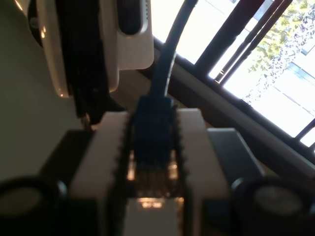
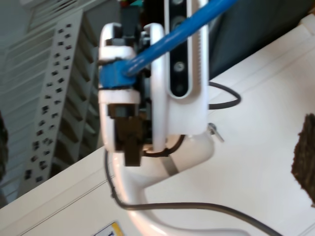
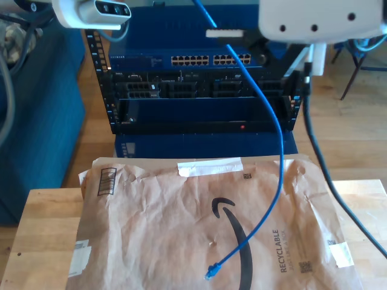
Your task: Grab the cable and plug it in
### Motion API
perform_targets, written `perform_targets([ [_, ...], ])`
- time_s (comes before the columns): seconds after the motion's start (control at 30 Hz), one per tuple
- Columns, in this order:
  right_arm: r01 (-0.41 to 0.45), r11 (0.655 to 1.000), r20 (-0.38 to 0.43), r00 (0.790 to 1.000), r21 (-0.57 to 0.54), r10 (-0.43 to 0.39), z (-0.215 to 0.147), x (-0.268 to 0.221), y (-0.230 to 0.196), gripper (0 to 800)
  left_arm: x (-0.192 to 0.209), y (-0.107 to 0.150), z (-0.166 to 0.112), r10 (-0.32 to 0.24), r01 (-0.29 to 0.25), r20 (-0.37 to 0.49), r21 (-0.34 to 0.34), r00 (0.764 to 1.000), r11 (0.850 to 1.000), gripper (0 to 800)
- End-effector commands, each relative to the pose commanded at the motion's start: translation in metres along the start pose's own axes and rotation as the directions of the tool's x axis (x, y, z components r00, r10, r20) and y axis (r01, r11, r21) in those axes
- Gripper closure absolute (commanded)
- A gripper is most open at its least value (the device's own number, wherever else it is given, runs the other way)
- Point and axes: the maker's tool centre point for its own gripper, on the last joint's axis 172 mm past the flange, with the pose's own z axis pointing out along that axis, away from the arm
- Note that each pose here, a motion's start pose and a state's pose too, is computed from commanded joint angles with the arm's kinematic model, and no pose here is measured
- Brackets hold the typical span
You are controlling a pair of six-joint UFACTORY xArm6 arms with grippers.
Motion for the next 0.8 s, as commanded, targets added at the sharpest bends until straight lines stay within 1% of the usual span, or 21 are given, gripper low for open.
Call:
perform_targets([
  [0.17,0.005,1.000,0.017,1.000,0.021,-0.005,0.011,-0.007,0.006,4,0.003,-0.003,0.001,-0.005,0.005,-0.002,0.017,1.000,1.000,772],
  [0.27,0.009,1.000,0.027,1.000,0.000,-0.009,0.022,-0.011,0.014,4,0.005,-0.005,0.001,-0.008,0.008,-0.007,0.030,1.000,1.000,772],
  [0.37,0.007,1.000,0.024,1.000,0.005,-0.007,0.028,-0.010,0.013,8,0.004,-0.010,0.003,-0.001,0.001,-0.004,0.047,1.000,0.999,771],
  [0.43,0.012,1.000,0.034,0.999,0.007,-0.012,0.032,-0.016,0.014,32,0.001,-0.015,0.002,0.009,-0.009,0.009,0.066,1.000,0.998,770],
  [0.5,0.022,1.000,0.034,0.999,0.009,-0.022,0.034,-0.016,0.014,62,0.003,-0.018,0.003,0.006,-0.007,0.006,0.079,1.000,0.997,770],
  [0.6,0.023,0.999,0.033,0.999,0.028,-0.024,0.033,-0.017,0.010,172,0.005,-0.021,0.005,0.007,-0.007,-0.001,0.092,1.000,0.996,770],
  [0.63,0.024,0.999,0.036,0.999,0.038,-0.026,0.033,-0.019,0.008,189,0.006,-0.021,0.005,0.005,-0.005,-0.001,0.094,1.000,0.996,770],
  [0.67,0.026,0.999,0.040,0.999,0.047,-0.028,0.033,-0.021,0.007,250,0.006,-0.020,0.005,0.004,-0.004,-0.001,0.094,1.000,0.996,770],
  [0.7,0.022,0.998,0.038,0.999,0.059,-0.025,0.033,-0.021,0.005,291,0.006,-0.020,0.005,0.004,-0.004,-0.001,0.094,1.000,0.996,770],
  [0.77,0.017,0.997,0.035,0.999,0.070,-0.019,0.033,-0.020,0.004,333,0.006,-0.020,0.005,0.004,-0.004,-0.001,0.094,1.000,0.996,769],
  [0.8,0.017,0.997,0.035,0.999,0.070,-0.019,0.033,-0.020,0.004,336,0.006,-0.020,0.005,0.004,-0.004,-0.001,0.094,1.000,0.996,769],
])
